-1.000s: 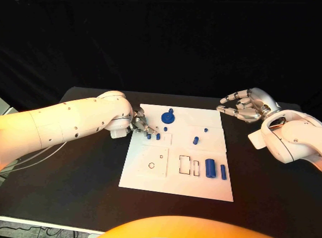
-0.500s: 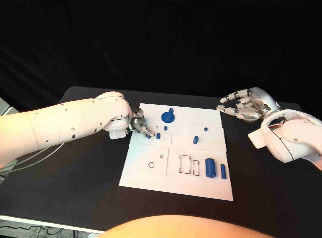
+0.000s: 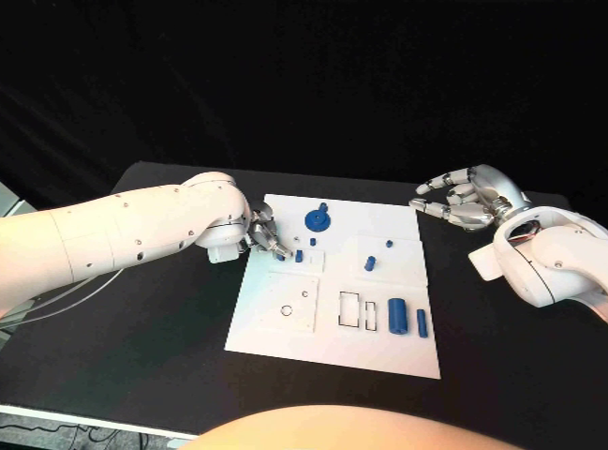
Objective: Assemble the parts on the task board
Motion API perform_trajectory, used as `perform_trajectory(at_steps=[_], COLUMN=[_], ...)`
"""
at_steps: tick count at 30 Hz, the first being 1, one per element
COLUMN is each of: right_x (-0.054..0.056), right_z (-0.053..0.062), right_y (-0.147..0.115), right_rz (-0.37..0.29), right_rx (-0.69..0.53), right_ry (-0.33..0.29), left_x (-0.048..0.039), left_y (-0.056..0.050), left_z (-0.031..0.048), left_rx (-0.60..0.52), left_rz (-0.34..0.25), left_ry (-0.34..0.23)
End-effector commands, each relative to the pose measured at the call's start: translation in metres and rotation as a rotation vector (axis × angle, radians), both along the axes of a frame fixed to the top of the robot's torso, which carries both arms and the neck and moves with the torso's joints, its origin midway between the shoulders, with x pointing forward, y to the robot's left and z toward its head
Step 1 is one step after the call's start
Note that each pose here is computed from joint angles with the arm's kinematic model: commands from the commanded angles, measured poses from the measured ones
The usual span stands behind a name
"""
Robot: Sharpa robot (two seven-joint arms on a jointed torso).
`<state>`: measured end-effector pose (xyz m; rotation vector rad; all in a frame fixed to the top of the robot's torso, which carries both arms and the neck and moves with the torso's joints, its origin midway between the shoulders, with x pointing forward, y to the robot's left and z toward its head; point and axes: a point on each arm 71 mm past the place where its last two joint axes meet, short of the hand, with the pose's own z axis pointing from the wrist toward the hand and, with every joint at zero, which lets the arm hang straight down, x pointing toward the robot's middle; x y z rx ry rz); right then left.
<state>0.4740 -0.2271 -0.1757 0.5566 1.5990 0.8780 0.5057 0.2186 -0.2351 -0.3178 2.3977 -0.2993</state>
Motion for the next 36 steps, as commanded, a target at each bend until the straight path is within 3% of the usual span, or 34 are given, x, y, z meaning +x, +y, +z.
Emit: perform_trajectory(at_steps=[1,36], right_x=[-0.0003,-0.0007], right_z=[0.0,-0.0017], right_y=[0.0011,0.001], right_rz=[0.011,0.011], right_rx=[-0.002,-0.002], right_ry=[-0.005,-0.001], left_x=[-0.0017,-0.003], left_y=[-0.002,-0.0007], left_z=[-0.0016,-0.0021], left_rx=[-0.017,-0.012], left_rz=[-0.004,-0.003], left_ry=[0.013,0.02])
